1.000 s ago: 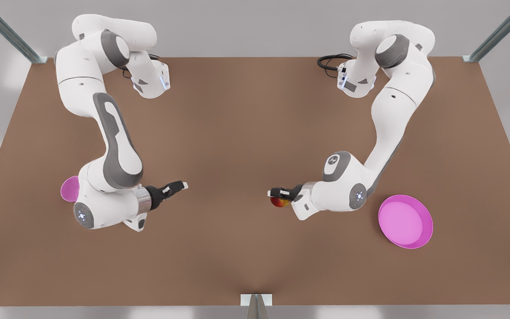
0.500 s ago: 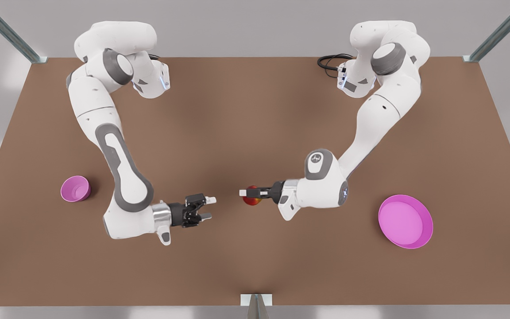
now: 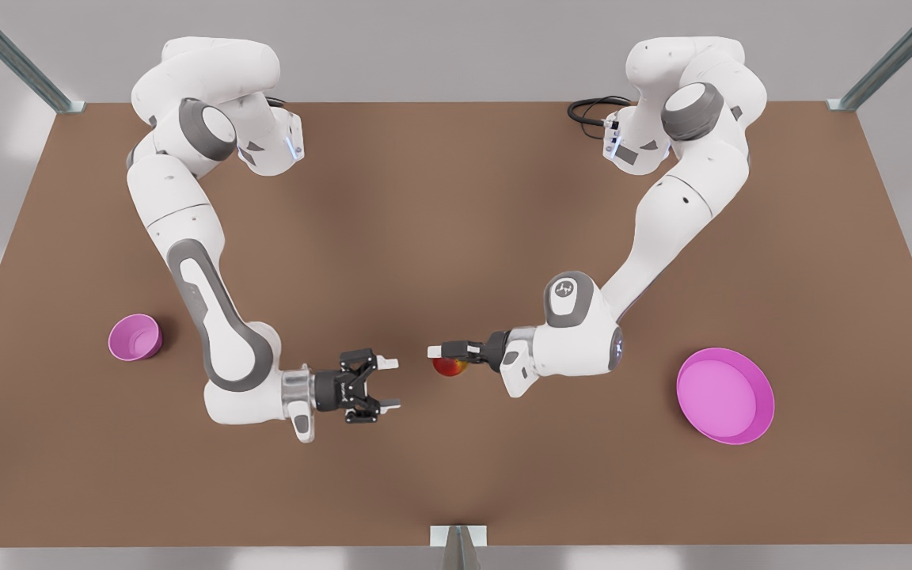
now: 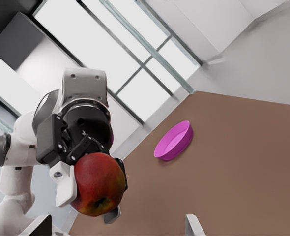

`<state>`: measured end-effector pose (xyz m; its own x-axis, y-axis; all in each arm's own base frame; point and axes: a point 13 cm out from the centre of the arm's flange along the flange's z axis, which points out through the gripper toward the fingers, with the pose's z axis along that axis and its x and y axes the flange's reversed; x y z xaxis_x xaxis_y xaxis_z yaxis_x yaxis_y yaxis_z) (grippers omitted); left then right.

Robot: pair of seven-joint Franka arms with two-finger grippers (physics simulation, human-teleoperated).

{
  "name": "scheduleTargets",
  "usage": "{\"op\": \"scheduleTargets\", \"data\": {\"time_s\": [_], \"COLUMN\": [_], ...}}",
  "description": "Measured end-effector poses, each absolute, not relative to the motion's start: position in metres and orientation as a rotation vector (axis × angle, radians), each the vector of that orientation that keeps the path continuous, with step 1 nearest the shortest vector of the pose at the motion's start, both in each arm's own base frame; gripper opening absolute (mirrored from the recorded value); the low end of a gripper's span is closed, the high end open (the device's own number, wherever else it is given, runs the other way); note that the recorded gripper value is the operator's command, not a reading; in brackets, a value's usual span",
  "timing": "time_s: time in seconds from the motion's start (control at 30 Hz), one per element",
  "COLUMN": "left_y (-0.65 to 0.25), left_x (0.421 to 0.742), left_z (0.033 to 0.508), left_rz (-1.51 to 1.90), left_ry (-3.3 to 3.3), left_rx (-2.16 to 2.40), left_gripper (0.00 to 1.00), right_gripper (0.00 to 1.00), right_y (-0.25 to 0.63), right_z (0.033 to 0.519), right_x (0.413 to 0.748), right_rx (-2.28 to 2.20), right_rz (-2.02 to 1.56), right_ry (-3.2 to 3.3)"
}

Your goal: Use the left arm to pick up the apple from the plate, transfer it to the gripper of the right arm, and then use the right arm to place it into the bowl

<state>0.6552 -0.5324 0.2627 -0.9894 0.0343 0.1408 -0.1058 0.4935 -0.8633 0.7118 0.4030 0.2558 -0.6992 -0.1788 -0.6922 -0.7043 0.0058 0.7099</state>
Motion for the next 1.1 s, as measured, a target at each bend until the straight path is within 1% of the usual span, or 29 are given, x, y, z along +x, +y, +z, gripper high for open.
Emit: {"op": "scheduleTargets", "data": {"time_s": [0.33,0.8,1.1], "left_y": [-0.535,-0.536,-0.536], "left_x": [0.658,0.662,0.664], "left_z": [0.262,0.264,0.262], "left_rz": [1.597,1.629,1.639], "left_ry": [-2.527,-2.546,-2.553], "left_rx": [0.083,0.026,0.007], "left_gripper": [0.72,0.73,0.73], "right_gripper": [1.0,1.0,1.0], "right_y": [0.421,0.433,0.443], "right_z": [0.272,0.259,0.256], "right_x": [0.709,0.705,0.695], "right_rx": [-0.987,-1.083,-1.137], "right_rz": [1.688,1.571,1.528], "right_ry": [1.698,1.531,1.443]}}
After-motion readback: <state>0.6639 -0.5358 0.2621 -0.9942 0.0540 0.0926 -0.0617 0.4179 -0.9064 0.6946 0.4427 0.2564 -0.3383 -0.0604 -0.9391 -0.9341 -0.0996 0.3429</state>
